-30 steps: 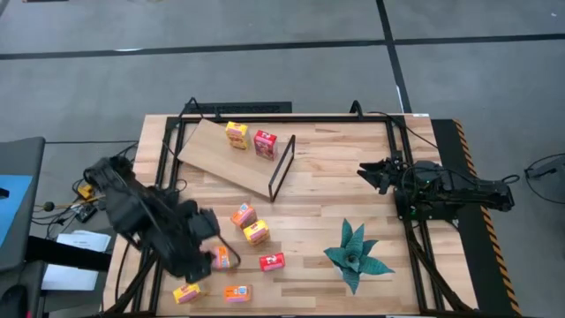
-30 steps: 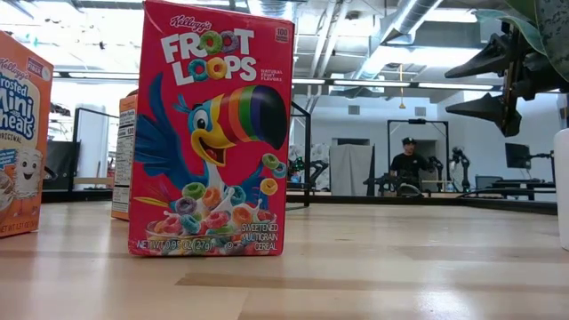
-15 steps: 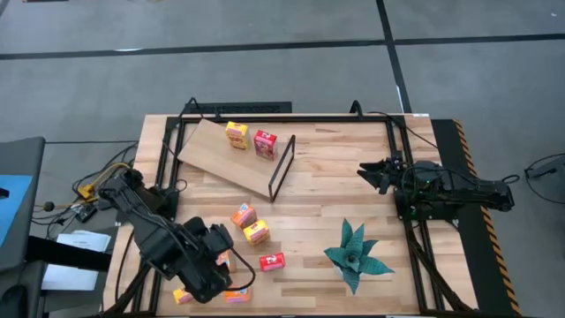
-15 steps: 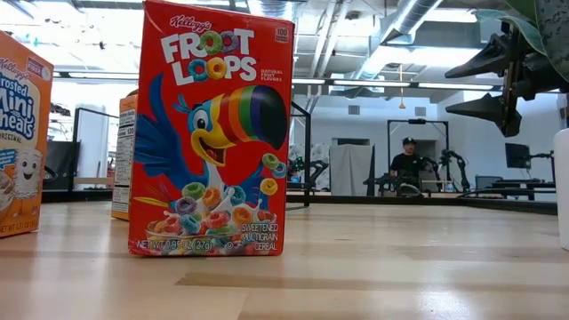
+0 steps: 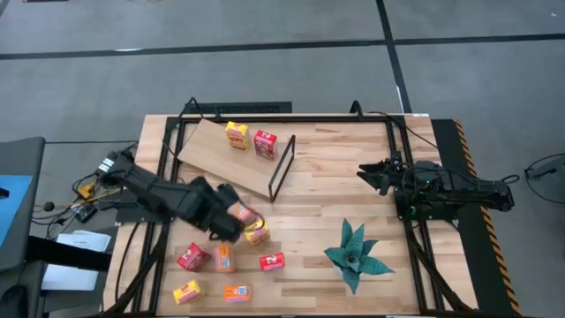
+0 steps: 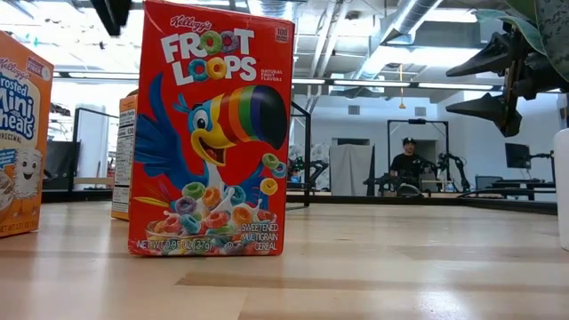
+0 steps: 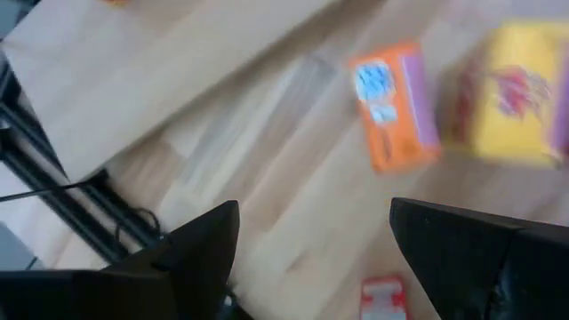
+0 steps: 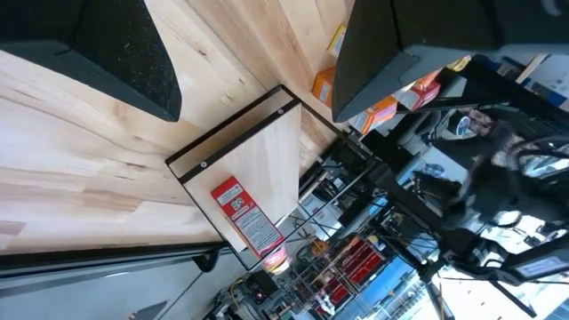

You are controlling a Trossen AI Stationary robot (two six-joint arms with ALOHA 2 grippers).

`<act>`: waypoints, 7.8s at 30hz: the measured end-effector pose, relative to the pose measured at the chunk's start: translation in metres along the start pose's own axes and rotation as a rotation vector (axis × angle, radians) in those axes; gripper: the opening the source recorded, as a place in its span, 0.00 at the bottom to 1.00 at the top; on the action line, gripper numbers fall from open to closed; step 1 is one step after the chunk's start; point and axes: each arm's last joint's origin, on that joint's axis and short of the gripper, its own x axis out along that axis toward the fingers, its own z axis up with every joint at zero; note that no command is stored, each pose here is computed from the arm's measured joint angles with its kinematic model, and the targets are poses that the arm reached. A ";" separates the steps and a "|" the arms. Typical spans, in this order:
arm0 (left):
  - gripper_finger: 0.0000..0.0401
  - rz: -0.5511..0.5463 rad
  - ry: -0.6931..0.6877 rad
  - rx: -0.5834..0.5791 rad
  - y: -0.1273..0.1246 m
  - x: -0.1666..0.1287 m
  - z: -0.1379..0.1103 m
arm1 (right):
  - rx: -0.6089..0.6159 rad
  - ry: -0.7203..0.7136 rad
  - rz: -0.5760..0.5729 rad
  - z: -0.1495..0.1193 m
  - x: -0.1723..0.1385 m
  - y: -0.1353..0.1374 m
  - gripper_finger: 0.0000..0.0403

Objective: Stack cereal on shelf
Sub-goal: Put the top orange cereal box on the shelf

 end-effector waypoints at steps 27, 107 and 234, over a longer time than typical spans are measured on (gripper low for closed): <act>0.84 -0.126 -0.028 -0.079 0.009 0.049 0.044 | 0.001 0.018 0.019 -0.001 0.000 0.001 0.79; 0.42 -0.091 0.161 0.090 0.000 0.079 0.045 | -0.002 0.021 0.020 -0.001 0.000 0.001 0.79; 0.46 0.103 0.033 0.633 0.296 0.120 0.106 | -0.037 -0.056 -0.103 0.000 0.000 -0.004 0.79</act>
